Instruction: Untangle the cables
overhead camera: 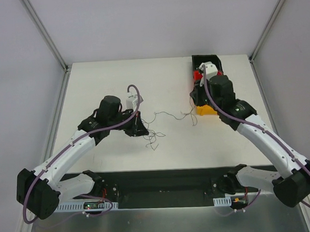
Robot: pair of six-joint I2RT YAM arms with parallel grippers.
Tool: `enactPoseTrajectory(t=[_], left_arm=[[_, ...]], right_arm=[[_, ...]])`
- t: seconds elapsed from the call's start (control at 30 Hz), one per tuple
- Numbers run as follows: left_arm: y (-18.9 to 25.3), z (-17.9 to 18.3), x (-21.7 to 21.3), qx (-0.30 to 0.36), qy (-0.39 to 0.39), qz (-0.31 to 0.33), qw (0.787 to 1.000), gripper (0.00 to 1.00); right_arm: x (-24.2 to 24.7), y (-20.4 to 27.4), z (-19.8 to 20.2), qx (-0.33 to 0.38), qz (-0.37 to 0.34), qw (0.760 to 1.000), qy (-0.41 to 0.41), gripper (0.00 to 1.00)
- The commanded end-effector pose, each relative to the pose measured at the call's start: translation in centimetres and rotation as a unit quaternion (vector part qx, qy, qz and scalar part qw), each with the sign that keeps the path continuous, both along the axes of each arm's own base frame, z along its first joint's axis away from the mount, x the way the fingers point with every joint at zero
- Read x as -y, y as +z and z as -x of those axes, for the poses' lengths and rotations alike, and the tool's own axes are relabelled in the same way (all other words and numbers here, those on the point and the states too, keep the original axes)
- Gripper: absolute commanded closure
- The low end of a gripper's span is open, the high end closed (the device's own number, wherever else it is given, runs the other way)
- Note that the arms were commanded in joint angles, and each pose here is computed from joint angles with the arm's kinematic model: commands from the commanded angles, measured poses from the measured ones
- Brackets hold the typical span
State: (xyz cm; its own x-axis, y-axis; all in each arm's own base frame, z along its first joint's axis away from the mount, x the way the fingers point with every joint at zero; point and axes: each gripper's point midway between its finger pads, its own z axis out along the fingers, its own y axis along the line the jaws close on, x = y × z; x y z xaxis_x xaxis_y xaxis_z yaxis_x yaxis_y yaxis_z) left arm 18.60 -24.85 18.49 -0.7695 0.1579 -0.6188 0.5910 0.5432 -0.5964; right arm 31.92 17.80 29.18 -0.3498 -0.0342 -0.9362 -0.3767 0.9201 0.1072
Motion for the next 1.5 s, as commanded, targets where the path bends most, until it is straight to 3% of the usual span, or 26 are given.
enactPoseTrajectory(t=[0.0,0.1,0.2,0.33,0.6,0.73,0.8,0.9,1.0,1.47], left_arm=[[1.3,0.4,-0.1,0.0,-0.024,0.008,1.0,1.0],[1.6,0.4,0.0,-0.008,-0.025,0.014,1.0,1.0],[1.7,0.5,0.1,-0.016,-0.024,0.018,0.999,1.0],[2.1,0.7,0.2,-0.018,-0.026,0.024,0.999,1.0],[2.3,1.2,0.0,-0.03,-0.026,0.034,0.999,1.0],[2.1,1.3,-0.2,-0.029,-0.023,0.033,0.999,1.0],[2.1,1.4,-0.2,-0.028,-0.022,0.033,0.999,1.0],[2.2,1.4,-0.3,-0.027,-0.022,0.035,0.999,1.0],[2.2,1.5,-0.3,-0.03,-0.023,0.036,0.999,1.0],[2.2,1.3,-0.6,-0.032,-0.016,0.037,0.999,1.0]], right_arm=[[-1.2,-4.1,1.8,-0.073,0.006,0.996,0.042,0.73],[-2.8,-5.5,3.4,-0.098,0.002,0.99,0.101,0.55],[-6.7,-5.2,5.7,-0.077,-0.026,0.973,0.217,0.36],[-12.2,-6.8,8.7,-0.06,-0.049,0.933,0.352,0.26],[-17.7,-9.7,11.2,-0.017,-0.08,0.88,0.468,0.29],[-18.9,-9.8,12.2,-0.016,-0.102,0.865,0.491,0.31],[-19.1,-10.1,12.1,-0.02,-0.103,0.868,0.485,0.32],[-17.9,-10.9,10.1,-0.026,-0.08,0.905,0.417,0.33],[-16.5,-9.9,10.0,-0.026,-0.069,0.917,0.393,0.32],[-17.0,-8.3,12.9,-0.024,-0.098,0.889,0.446,0.4]])
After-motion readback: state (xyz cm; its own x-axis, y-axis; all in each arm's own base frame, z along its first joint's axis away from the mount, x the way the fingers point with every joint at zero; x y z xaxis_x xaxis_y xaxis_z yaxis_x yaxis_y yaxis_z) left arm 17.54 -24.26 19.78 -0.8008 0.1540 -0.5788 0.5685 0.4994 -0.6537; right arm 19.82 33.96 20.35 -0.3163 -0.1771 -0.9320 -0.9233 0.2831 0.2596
